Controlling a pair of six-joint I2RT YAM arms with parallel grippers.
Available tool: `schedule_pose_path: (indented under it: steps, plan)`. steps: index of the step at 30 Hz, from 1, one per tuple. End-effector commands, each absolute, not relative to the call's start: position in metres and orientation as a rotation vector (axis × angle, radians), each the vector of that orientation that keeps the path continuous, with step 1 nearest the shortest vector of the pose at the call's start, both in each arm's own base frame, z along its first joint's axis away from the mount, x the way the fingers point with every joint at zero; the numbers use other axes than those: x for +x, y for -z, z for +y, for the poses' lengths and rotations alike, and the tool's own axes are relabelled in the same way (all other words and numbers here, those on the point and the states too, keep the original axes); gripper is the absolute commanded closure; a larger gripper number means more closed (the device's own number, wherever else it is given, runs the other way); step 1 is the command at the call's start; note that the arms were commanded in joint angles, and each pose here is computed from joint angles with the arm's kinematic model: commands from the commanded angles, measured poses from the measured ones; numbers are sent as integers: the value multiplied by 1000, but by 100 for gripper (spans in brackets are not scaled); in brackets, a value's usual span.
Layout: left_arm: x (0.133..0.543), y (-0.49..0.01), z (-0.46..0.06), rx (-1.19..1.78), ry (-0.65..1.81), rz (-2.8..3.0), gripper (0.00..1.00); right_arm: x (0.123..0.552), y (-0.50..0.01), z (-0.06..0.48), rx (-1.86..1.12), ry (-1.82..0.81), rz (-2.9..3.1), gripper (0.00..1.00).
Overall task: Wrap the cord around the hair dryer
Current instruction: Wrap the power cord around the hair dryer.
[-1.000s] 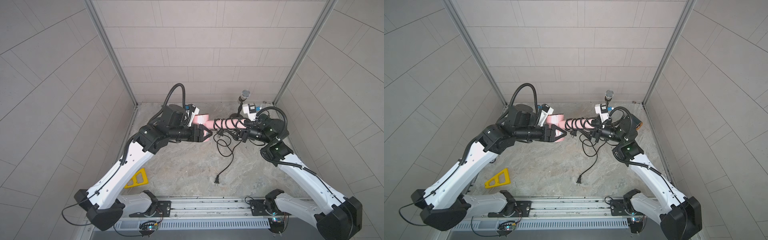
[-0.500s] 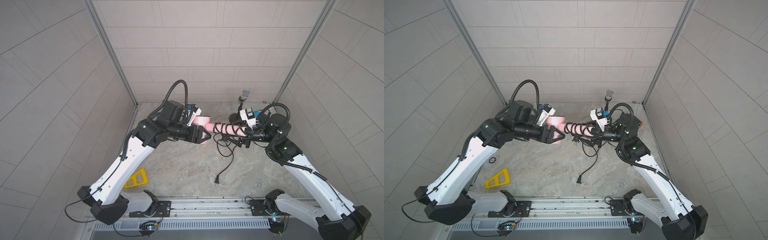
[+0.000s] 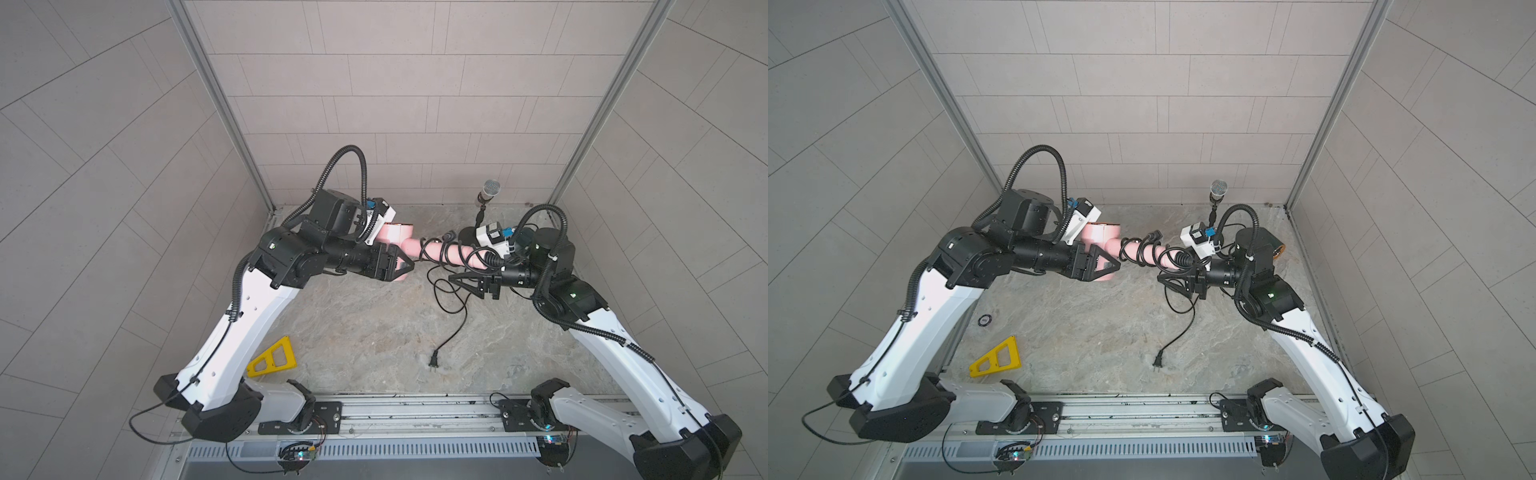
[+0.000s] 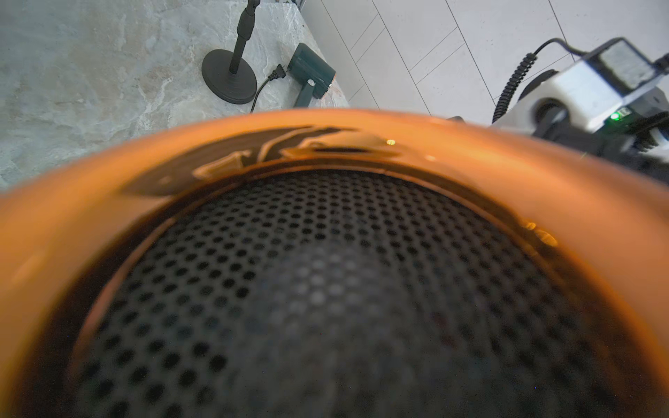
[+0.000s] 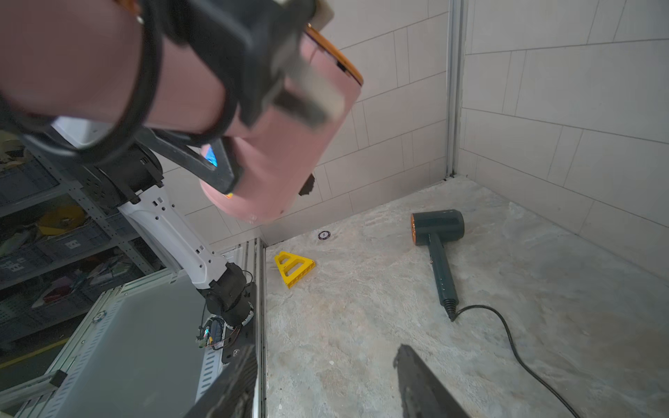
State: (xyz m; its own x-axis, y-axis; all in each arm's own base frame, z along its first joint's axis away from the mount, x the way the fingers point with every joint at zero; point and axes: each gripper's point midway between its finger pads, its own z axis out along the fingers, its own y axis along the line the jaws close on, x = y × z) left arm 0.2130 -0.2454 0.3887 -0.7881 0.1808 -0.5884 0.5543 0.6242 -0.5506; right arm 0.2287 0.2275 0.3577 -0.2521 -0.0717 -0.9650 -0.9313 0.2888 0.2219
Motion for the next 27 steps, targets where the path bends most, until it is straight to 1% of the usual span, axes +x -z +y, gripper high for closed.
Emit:
schedule_pose_path:
  steps: [1,5,9,13,17,20,23,25,27]
  plan:
    - [212,-401,-245,629,1024,2310,100,227,-357,221,-987,-1018,1579,37]
    - [211,-399,-245,642,1019,2322,100,222,-358,219,-1004,-1013,1556,37]
    - [208,-392,-241,682,988,2360,100,218,-363,210,-1024,-938,1501,36]
    - [203,-383,-231,738,913,2403,100,217,-369,198,-1043,-857,1446,36]
    - [205,-369,-218,758,830,2436,100,217,-361,183,-1070,-879,1430,36]
    - [217,-351,-203,725,717,2489,100,235,-366,172,-970,-931,1501,38]
    - [229,-331,-193,677,637,2536,100,256,-376,168,-781,-1044,1647,42]
    - [233,-321,-194,660,629,2550,100,268,-375,165,-641,-1098,1747,42]
    - [236,-313,-196,653,641,2559,100,271,-376,165,-539,-1161,1802,43]
